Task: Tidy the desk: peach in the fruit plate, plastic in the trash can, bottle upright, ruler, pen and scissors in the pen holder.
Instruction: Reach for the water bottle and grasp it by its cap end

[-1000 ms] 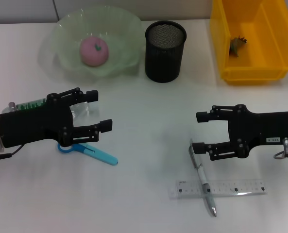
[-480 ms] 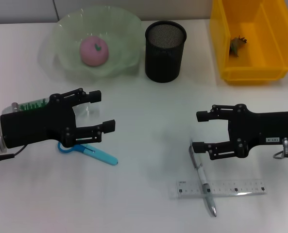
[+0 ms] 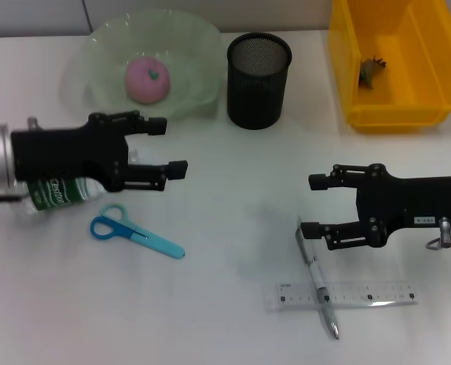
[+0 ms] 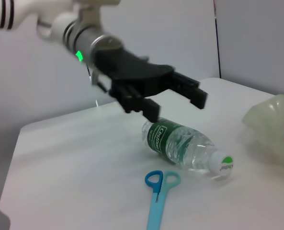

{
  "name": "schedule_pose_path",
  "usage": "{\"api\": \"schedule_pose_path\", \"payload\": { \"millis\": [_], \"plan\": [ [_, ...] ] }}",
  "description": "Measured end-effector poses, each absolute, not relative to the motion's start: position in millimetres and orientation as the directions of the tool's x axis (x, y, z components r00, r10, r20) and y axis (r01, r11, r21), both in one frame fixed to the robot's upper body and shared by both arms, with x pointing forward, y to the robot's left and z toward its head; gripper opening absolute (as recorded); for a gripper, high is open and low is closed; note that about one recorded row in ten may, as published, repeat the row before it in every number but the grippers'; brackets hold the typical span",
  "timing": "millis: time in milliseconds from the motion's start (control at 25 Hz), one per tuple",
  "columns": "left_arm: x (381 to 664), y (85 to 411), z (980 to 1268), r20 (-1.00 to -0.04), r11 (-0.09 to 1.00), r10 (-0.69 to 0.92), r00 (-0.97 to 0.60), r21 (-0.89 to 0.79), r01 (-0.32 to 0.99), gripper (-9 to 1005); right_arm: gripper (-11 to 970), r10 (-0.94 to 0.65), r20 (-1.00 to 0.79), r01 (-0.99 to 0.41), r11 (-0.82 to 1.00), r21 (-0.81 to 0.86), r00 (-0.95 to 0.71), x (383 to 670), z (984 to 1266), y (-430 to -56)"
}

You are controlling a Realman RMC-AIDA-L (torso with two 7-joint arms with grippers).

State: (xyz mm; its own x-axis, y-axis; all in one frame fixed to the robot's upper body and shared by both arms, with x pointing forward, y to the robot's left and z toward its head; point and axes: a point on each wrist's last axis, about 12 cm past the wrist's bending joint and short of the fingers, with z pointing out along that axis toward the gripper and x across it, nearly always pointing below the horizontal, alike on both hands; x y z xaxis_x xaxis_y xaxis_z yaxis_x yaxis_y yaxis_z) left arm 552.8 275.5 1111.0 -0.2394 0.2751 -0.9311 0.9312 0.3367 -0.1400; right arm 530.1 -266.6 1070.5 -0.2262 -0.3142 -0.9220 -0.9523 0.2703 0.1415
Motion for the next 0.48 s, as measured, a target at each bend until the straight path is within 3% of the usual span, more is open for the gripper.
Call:
{"api": "schedule_pose_path", "payload": {
  "millis": [320,480],
  "plan": [
    [600.0,257.3,1159.5,-0.704,0.391,0.64,-0.309,-0.047,0.919,798,828,-0.315,-0.924,-0.952,0.274,0.133,-0.219,527.8,1068.6,-268.2],
    [611.3,239.0,1162.9,-0.592,0.389,0.743,-0.312,0.003,0.921,798,828,-0.315,-0.923,-0.952,0.275,0.133,-0.22,527.8,1068.3,-268.0]
  ]
}}
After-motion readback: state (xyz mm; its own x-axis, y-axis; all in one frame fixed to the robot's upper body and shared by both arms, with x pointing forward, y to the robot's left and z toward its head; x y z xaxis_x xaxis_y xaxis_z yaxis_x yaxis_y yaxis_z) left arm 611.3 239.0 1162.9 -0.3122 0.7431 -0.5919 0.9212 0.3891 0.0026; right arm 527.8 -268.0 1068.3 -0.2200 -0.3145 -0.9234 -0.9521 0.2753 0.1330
